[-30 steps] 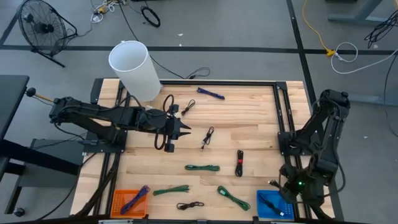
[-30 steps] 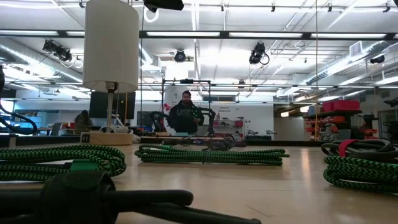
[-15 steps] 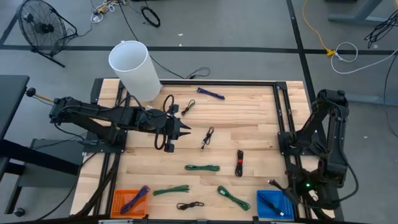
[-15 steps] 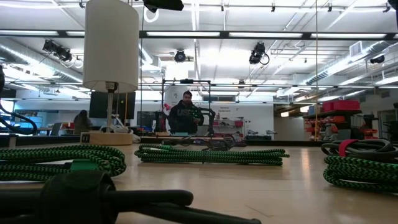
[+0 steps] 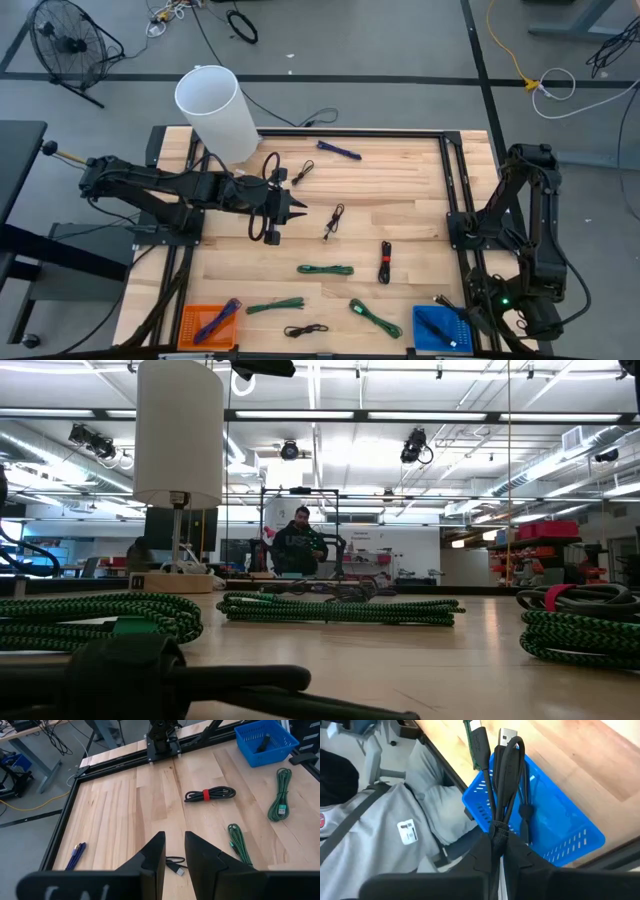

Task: Pick & Place USB Port
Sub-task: Put the black charger cable into the blue bin

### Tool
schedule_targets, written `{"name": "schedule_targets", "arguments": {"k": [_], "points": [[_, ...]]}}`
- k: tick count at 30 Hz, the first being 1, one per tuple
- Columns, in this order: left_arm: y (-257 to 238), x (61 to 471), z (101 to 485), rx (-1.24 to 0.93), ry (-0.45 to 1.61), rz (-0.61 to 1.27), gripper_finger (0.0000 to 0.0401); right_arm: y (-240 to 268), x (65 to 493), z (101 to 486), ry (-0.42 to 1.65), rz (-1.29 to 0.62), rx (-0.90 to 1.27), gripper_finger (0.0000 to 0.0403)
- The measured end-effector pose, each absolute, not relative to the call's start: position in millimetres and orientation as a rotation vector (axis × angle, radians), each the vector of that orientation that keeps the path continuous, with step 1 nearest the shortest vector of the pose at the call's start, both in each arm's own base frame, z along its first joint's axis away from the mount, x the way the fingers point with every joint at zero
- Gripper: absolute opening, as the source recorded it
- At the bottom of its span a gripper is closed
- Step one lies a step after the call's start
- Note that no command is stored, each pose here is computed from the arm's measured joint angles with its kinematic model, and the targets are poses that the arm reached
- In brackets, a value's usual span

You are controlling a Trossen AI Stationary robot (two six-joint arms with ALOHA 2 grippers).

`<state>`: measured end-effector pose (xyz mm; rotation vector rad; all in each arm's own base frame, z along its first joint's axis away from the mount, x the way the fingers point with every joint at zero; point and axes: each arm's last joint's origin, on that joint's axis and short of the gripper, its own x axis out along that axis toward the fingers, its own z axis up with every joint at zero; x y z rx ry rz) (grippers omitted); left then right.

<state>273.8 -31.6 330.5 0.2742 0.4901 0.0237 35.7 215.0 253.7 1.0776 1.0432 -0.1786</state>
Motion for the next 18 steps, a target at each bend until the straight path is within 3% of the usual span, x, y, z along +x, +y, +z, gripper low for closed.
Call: {"name": "schedule_targets", "arguments": {"k": [5,9,18], "points": [[-31.6,273.9,330.6,0.274,0.490,0.024,0.0078,220.6,54.4,249.9,1.051,-0.223,1.131,0.0013],[-31.6,273.9,330.6,0.269,0.489,0.025,0.0078,236.7,68.9,245.1,1.125,-0.136,1.122,0.0013],[-31.5,274.0,330.8,0.247,0.487,0.031,0.0078,252.7,72.3,228.0,1.183,-0.172,1.131,0.0013]]}}
